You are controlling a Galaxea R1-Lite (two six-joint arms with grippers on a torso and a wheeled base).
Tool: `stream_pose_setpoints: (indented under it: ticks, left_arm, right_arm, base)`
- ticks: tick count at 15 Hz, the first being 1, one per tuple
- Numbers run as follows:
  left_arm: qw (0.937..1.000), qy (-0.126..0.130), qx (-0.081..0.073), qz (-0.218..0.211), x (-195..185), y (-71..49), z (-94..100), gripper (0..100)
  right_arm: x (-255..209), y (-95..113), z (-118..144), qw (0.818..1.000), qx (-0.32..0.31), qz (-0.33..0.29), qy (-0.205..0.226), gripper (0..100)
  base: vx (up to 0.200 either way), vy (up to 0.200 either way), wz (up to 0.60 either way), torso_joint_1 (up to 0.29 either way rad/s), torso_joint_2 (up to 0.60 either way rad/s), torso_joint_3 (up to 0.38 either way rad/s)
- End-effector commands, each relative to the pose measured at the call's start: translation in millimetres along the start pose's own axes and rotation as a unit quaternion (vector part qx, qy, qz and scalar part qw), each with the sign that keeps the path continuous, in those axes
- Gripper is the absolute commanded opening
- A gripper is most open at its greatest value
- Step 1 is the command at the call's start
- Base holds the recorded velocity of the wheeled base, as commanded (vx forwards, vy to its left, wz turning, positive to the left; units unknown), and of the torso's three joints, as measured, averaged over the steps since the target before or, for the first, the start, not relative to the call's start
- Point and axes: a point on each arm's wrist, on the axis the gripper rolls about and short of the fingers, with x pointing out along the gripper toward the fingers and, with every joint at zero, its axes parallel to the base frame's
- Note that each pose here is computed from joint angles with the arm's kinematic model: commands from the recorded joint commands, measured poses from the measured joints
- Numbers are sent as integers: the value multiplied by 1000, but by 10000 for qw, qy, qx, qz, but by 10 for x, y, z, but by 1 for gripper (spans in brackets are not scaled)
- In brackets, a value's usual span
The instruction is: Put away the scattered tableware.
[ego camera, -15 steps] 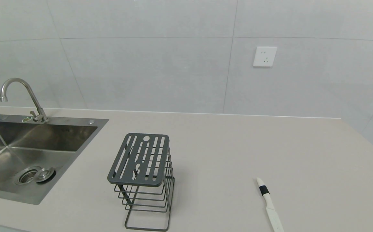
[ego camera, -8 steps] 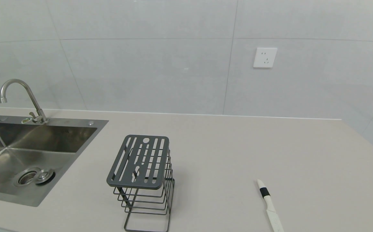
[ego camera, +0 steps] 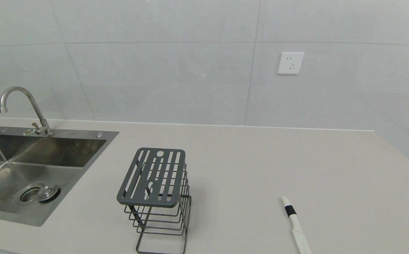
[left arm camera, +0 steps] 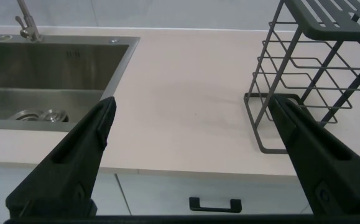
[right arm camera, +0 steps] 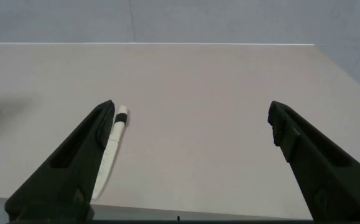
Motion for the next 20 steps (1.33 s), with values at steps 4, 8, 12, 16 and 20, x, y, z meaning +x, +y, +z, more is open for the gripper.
stream_pose_setpoints:
  ticks: [4, 8, 12, 16, 20]
  left_arm:
    - [10000, 5, -1, -4, 1, 0, 1, 100]
    - [10000, 5, 7, -4, 1, 0, 1, 100]
    - [10000, 13, 6, -4, 1, 0, -1, 100]
    - [10000, 13, 6, -4, 1, 0, -1, 100]
    - [10000, 13, 6, -4, 1, 0, -1, 100]
  right_arm:
    - [-141, 26, 524, 9937, 91, 473, -1010, 100]
    - [-120, 55, 802, 9909, 197, 1307, 263, 100]
    - [221, 79, 1029, 9792, 338, 1664, 1107, 100]
    - [653, 91, 1221, 9690, 407, 1631, 1813, 100]
    - [915, 110, 1100, 9486, 205, 1759, 2622, 100]
  base:
    - [0, 0, 0, 0, 0, 0]
    - [0, 0, 0, 0, 0, 0]
    - [0, 0, 0, 0, 0, 0]
    - [0, 0, 0, 0, 0, 0]
    - [0, 0, 0, 0, 0, 0]
